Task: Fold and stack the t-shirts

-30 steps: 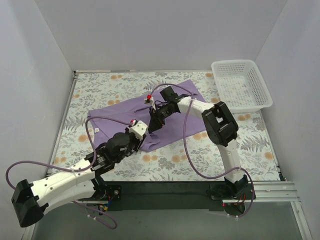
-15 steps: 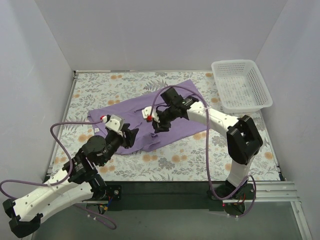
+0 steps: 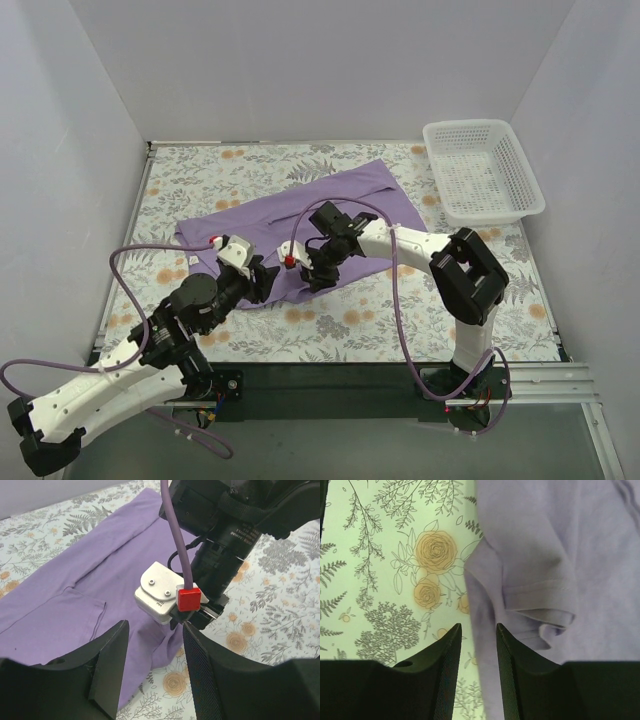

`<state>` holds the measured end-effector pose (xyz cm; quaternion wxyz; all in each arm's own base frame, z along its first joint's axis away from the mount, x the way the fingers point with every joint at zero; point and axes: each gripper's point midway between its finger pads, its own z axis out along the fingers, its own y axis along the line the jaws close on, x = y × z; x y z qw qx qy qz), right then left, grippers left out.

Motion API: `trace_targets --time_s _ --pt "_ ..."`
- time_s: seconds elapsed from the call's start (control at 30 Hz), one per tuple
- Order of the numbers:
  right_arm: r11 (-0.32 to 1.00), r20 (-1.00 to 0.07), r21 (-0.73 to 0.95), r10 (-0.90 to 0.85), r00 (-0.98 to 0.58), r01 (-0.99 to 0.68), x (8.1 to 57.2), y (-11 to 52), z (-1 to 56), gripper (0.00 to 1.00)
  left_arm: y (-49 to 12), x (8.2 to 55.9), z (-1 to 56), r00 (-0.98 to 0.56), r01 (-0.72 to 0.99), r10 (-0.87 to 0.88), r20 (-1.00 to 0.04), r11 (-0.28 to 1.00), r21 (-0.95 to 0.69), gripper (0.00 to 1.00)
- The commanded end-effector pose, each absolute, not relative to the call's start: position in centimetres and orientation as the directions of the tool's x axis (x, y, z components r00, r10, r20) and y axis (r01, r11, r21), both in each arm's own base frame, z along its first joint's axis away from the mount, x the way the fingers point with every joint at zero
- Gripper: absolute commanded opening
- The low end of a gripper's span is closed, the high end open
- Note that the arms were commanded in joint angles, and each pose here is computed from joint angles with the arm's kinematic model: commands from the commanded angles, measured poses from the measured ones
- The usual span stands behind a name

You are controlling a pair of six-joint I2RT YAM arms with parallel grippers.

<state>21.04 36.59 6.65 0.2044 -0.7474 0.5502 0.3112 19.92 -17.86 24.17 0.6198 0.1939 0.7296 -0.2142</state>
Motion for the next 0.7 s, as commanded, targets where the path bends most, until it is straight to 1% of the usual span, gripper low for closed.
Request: trace_targets --time_s 0.0,0.07,0.27,0.4,0.67 --pt "-0.252 -0.712 0.102 -0.695 0.106 -0.962 20.1 36.7 7.0 0.40 -18.1 20.0 23.0 -0.156 0.567 0.083 -0.984 0.823 -0.020 0.46" --pt "-0.198 -0.714 0.159 -0.700 0.026 -0.967 20.3 36.5 6.5 0.40 -18.1 20.0 23.0 -0.156 0.570 0.081 -0.984 0.822 -0.023 0.46" --pt "-0.100 -0.723 0.226 -0.684 -0.098 -0.969 22.4 36.6 6.2 0.42 -17.9 19.6 22.8 -0.149 0.575 0.059 -0.987 0.817 -0.038 0.46" --pt "-0.083 -0.724 0.257 -0.676 -0.135 -0.963 23.1 37.1 6.2 0.43 -17.9 19.5 22.6 -0.155 0.578 0.058 -0.986 0.815 -0.043 0.46" --pt "-0.092 -0.732 0.327 -0.654 -0.190 -0.940 23.2 38.5 6.3 0.45 -18.1 19.6 22.2 -0.167 0.581 0.070 -0.984 0.813 -0.040 0.46"
